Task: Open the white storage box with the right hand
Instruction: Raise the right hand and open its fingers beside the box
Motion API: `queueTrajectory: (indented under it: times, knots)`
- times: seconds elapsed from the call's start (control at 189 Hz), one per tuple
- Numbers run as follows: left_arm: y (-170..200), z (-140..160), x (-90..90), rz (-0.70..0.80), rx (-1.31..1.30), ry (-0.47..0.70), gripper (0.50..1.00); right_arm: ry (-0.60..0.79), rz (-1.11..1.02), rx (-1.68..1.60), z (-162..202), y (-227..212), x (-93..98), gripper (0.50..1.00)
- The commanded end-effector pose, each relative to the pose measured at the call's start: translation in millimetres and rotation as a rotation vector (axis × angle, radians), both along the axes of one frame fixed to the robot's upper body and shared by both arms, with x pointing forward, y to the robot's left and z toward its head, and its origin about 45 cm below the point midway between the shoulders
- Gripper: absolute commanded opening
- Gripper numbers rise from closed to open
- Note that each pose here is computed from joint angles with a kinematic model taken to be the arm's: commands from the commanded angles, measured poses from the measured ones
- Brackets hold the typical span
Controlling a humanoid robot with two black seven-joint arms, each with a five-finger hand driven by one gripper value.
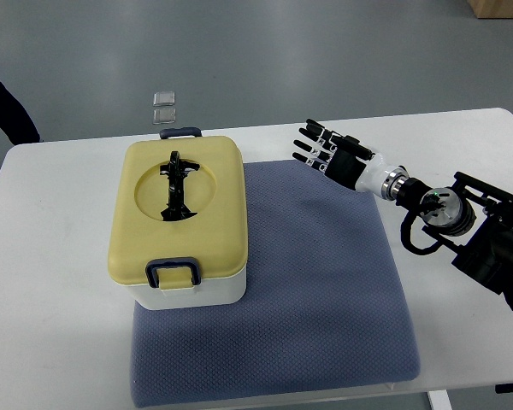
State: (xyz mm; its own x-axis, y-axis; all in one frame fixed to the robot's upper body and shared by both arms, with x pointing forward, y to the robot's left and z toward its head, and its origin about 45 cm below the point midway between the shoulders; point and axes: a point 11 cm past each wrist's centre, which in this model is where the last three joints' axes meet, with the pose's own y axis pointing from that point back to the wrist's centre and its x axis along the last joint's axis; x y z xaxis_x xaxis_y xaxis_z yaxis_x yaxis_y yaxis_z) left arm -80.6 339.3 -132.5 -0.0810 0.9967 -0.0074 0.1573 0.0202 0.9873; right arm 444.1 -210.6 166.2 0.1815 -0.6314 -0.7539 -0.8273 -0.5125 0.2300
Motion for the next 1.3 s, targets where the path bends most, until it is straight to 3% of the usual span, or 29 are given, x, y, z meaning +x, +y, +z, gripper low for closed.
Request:
queueTrajectory:
  times: [0.0, 0.707, 1.013, 1.293]
  knots:
    - [1, 0, -0.6, 0.000, 0.002, 0.000, 1.000, -0.002, -0.005, -0.005, 1, -3, 1.0, 0.932]
    - [-3, -1, 11.7, -0.001, -0.008, -0.021, 1.000, 0.065, -0.101, -0.095, -3, -13, 8.1, 0.932]
    - [-3, -1, 11.7, -0.001, -0.010, -0.021, 1.000, -0.019, -0.079, -0.104, 20, -20, 18.4, 0.932]
    - [-3, -1, 12.0, 0.000, -0.010, -0.023, 1.000, -0.183, -0.020, -0.453, 41, -20, 32.7, 0.932]
